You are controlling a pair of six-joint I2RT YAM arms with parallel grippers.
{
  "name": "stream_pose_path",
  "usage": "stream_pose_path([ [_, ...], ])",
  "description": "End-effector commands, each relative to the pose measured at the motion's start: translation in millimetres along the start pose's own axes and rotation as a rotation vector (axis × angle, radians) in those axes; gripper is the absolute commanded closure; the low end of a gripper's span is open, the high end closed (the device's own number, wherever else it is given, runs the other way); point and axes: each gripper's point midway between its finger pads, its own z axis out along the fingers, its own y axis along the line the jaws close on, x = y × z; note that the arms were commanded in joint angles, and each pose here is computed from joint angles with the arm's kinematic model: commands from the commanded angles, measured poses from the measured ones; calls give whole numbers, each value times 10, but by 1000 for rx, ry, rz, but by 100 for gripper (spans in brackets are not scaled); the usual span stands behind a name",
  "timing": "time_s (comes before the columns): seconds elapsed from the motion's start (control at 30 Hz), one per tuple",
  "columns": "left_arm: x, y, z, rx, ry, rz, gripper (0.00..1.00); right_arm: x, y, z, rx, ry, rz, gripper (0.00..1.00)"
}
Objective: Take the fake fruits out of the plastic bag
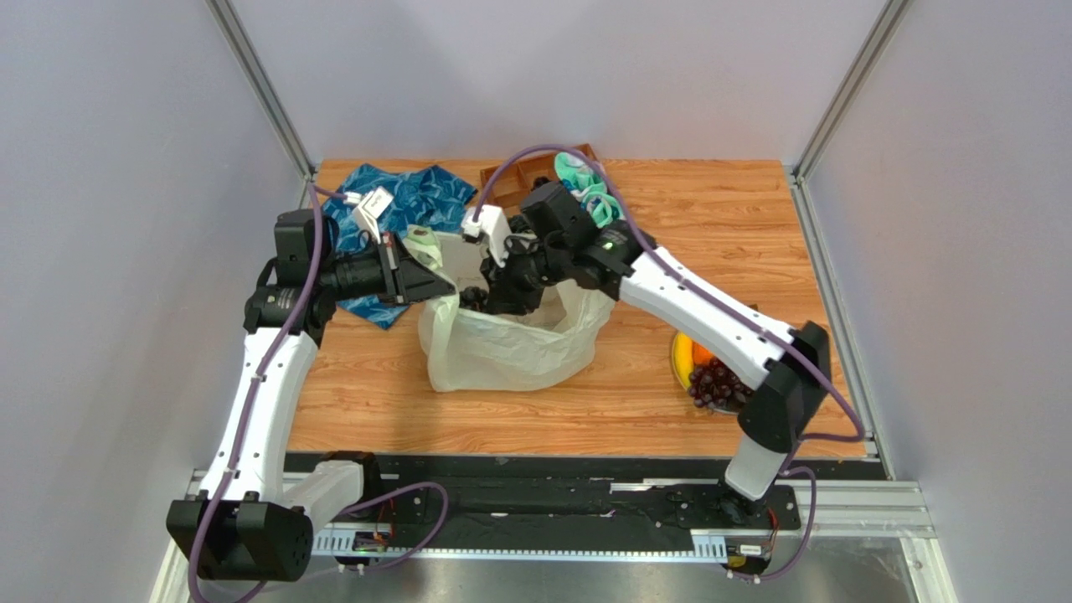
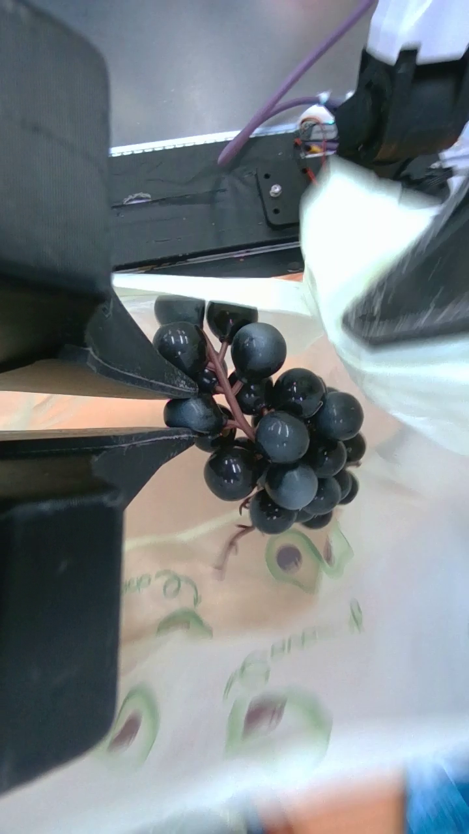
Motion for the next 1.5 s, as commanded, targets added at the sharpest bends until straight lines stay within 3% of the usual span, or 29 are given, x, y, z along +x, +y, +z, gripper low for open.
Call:
stream_pose_path([
  [0.0, 4, 129, -22, -65, -50, 59, 100, -278, -43, -584, 53, -76, -64, 84],
  [0.27, 47, 228, -7, -92, -49, 58, 100, -734, -360, -1675, 248, -281, 5, 84],
  [0.47, 38, 266, 18, -93, -53, 43, 100, -678, -666, -2746, 467, -410, 100, 84],
  [0.6, 30, 274, 47, -79, -55, 16, 100, -704, -679, -3151, 505, -515, 180, 84],
  [0.77, -45, 250, 64, -69, -50, 8, 100, -376, -801, -3682, 698, -516, 201, 85],
  [0.93, -142, 185, 62, -55, -59, 23, 100, 522, -803, -3856, 833, -308, 264, 86],
  [1.07, -210, 189, 68, -58, -65, 58, 100, 1277, -701, -3909, 892, -2, 228, 88],
  [1.17, -264, 154, 48, -57, -80, 97, 100, 1658, -636, -3950, 913, 140, 212, 89],
  [1.47, -279, 217, -41, -76, -124, 89, 100, 2275, -879, -3869, 923, 295, 317, 90],
])
